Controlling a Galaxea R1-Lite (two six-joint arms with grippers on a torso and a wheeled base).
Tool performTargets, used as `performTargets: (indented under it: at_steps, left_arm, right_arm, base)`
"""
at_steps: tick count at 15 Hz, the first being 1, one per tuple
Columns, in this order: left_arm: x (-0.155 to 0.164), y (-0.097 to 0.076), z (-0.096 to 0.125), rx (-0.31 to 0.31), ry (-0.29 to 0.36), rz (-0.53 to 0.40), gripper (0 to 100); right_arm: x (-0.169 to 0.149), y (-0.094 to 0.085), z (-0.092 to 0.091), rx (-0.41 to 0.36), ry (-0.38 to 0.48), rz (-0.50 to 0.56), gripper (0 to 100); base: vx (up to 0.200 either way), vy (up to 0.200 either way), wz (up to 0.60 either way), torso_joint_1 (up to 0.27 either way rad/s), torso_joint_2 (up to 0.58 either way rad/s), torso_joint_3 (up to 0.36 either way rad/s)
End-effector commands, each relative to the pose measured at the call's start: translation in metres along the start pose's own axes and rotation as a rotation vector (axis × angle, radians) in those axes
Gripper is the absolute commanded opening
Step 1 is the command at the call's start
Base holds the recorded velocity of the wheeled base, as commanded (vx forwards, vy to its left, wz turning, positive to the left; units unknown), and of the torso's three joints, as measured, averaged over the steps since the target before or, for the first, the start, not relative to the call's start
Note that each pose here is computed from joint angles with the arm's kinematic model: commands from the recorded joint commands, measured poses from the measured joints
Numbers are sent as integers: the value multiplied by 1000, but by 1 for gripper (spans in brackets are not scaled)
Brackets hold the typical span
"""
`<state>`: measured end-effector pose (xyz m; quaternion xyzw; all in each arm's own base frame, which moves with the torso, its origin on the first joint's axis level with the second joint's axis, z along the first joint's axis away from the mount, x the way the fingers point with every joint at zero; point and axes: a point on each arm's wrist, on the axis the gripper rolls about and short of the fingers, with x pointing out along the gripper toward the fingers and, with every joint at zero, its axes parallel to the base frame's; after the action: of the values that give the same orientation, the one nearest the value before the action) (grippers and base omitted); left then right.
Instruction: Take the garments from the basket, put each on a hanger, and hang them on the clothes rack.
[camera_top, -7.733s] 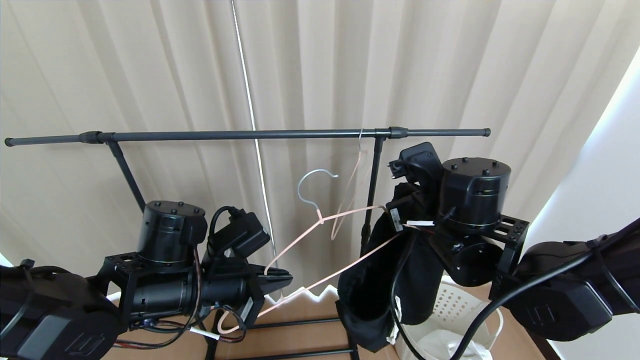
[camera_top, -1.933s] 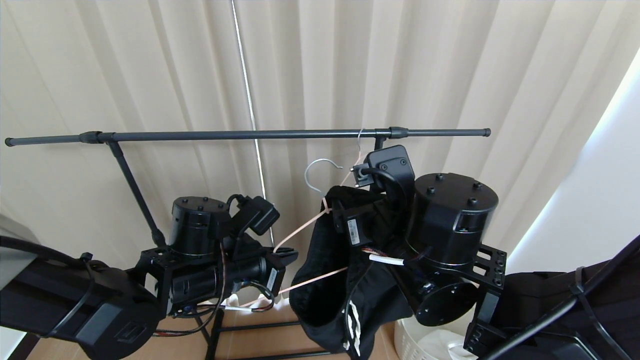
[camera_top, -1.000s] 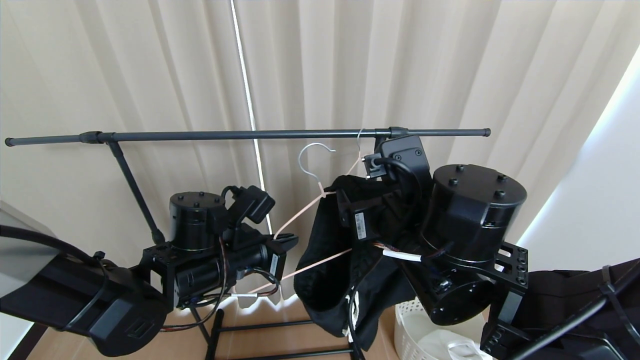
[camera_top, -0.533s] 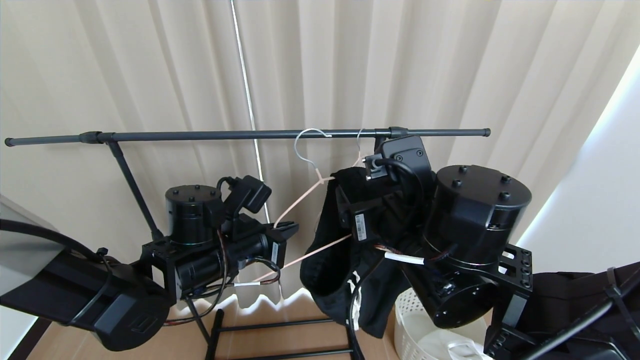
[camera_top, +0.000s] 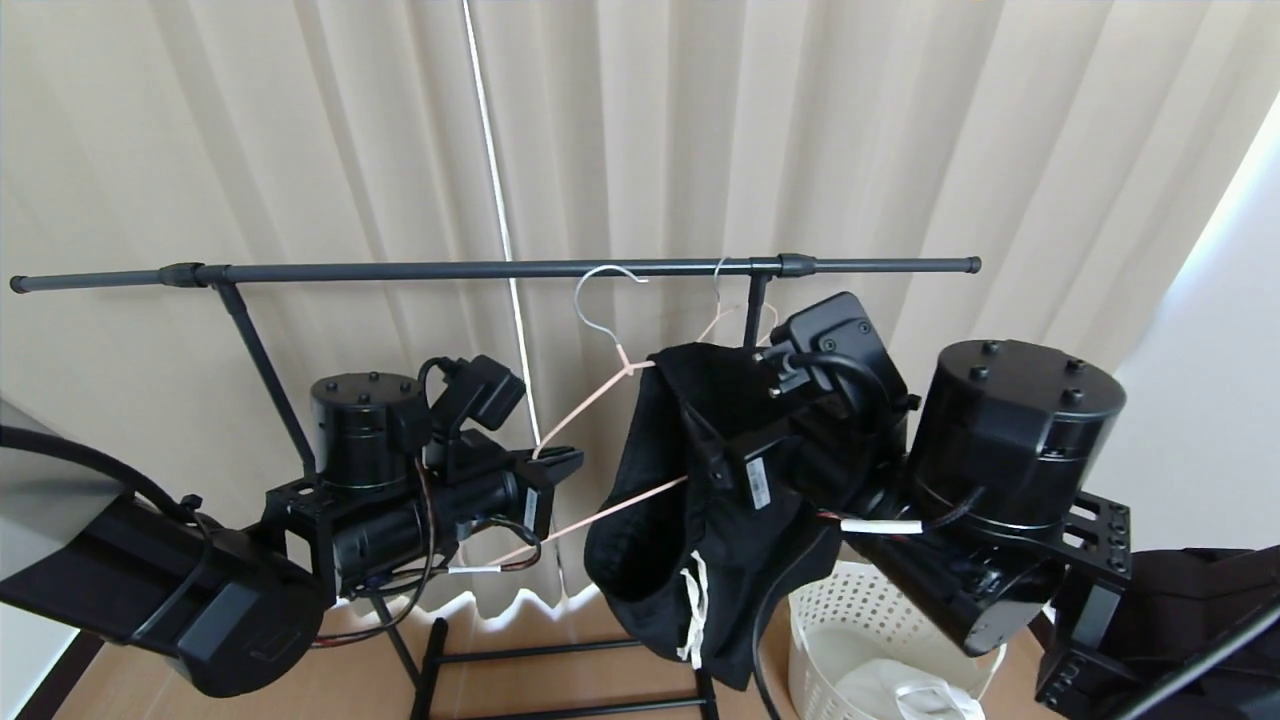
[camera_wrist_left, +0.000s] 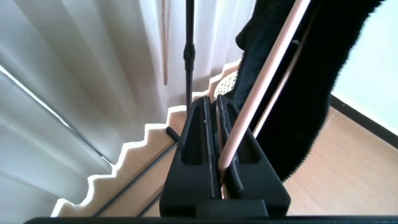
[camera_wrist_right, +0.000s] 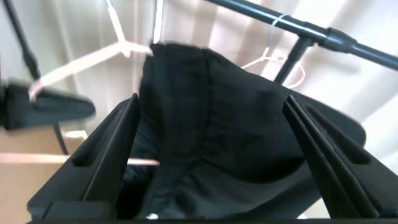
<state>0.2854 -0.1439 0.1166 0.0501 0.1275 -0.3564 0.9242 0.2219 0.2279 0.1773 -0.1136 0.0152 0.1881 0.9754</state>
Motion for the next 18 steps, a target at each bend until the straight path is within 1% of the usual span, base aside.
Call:
performTargets:
  at_steps: [1, 2, 3, 4, 5, 6, 7, 8, 9, 11, 12, 14, 16, 18]
  left_arm:
    - [-2, 9, -5, 9, 11, -6, 0]
    - [-3, 15, -7, 51, 17, -8, 0]
    - [-2, 21, -12, 103, 27, -15, 0]
    - [0, 24, -16, 169, 33, -41, 0]
    - [1, 24, -17, 203, 32, -60, 0]
    - [2, 24, -18, 218, 32, -73, 0]
    - [2, 24, -19, 226, 31, -89, 0]
    - [2, 24, -20, 224, 31, -100, 0]
    - [3, 24, -21, 226, 24, -116, 0]
    - [4, 23, -21, 233, 2, -150, 0]
    - [5, 23, -21, 248, -12, -169, 0]
    - [7, 23, -24, 295, -19, -208, 0]
    - [7, 22, -25, 319, -24, -228, 0]
    - [11, 21, -24, 328, -33, -240, 0]
  right_arm:
    - [-10, -32, 2, -12, -18, 3, 100]
    - [-12, -44, -2, -27, -17, 47, 100]
    - [-13, -55, -6, -71, -14, 112, 100]
    - [-11, -69, -10, -144, 6, 163, 100]
    - [-13, -78, -10, -174, 38, 195, 100]
    - [-15, -81, -7, -182, 63, 234, 100]
    - [-24, -88, 4, -174, 119, 347, 100]
    - [-30, -91, 12, -162, 157, 425, 100]
    - [-32, -92, 20, -155, 184, 469, 100]
    - [-27, -92, 26, -150, 200, 497, 100]
    - [-17, -89, 21, -148, 221, 507, 100]
    - [-11, -86, 16, -163, 236, 536, 100]
    - [-8, -85, 14, -174, 239, 547, 100]
    - [-6, -82, 8, -188, 283, 592, 100]
  base:
    - [0, 0, 0, 0, 0, 0]
    - [0, 0, 0, 0, 0, 0]
    - [0, 0, 0, 0, 0, 0]
    - [0, 0, 0, 0, 0, 0]
    - [0, 0, 0, 0, 0, 0]
    - [0, 0, 0, 0, 0, 0]
    - [0, 0, 0, 0, 0, 0]
    - [0, 0, 0, 0, 0, 0]
    - [0, 0, 0, 0, 0, 0]
    - [0, 0, 0, 0, 0, 0]
    - [0, 0, 0, 0, 0, 0]
    - [0, 0, 0, 0, 0, 0]
    - [0, 0, 0, 0, 0, 0]
    - [0, 0, 0, 0, 0, 0]
